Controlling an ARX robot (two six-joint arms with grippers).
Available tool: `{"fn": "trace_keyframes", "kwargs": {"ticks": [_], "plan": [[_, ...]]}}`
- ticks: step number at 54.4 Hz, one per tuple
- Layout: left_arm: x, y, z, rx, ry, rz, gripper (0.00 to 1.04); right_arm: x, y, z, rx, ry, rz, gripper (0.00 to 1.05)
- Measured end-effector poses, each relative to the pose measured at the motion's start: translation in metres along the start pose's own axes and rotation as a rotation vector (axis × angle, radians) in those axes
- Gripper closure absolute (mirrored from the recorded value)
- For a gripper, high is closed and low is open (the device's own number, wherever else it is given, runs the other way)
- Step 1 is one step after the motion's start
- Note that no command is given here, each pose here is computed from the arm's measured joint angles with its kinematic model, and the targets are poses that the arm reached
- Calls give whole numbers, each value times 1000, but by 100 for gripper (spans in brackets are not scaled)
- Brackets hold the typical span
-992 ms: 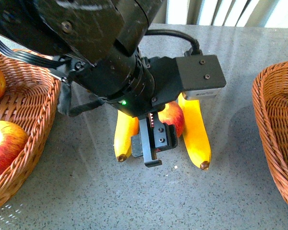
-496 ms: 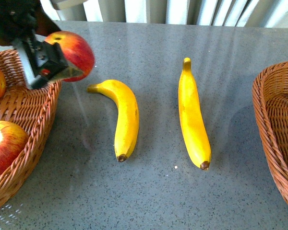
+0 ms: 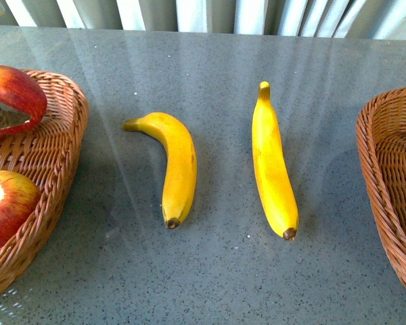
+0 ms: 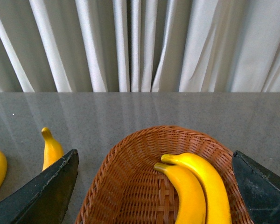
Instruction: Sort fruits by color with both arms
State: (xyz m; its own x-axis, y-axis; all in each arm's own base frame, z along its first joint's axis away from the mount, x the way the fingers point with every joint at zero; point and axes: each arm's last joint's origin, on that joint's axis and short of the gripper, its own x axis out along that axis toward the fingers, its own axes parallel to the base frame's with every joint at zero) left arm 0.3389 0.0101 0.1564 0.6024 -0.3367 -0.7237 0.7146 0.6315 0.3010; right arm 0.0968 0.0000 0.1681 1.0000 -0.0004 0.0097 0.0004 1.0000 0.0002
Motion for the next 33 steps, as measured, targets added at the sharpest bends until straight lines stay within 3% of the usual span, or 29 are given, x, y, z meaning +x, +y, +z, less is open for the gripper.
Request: {"fn": "trace_keyframes", "kwargs": {"ticks": [8, 22, 33], "plan": [[-5, -5, -1, 3, -18, 3, 8, 0, 0, 0, 0, 0, 0, 9], [-15, -6, 9, -3, -79, 52, 9, 0, 0, 0, 0, 0, 0, 9], [-41, 2, 30, -90, -270, 166, 9, 0, 0, 0, 0, 0, 0, 9]]}}
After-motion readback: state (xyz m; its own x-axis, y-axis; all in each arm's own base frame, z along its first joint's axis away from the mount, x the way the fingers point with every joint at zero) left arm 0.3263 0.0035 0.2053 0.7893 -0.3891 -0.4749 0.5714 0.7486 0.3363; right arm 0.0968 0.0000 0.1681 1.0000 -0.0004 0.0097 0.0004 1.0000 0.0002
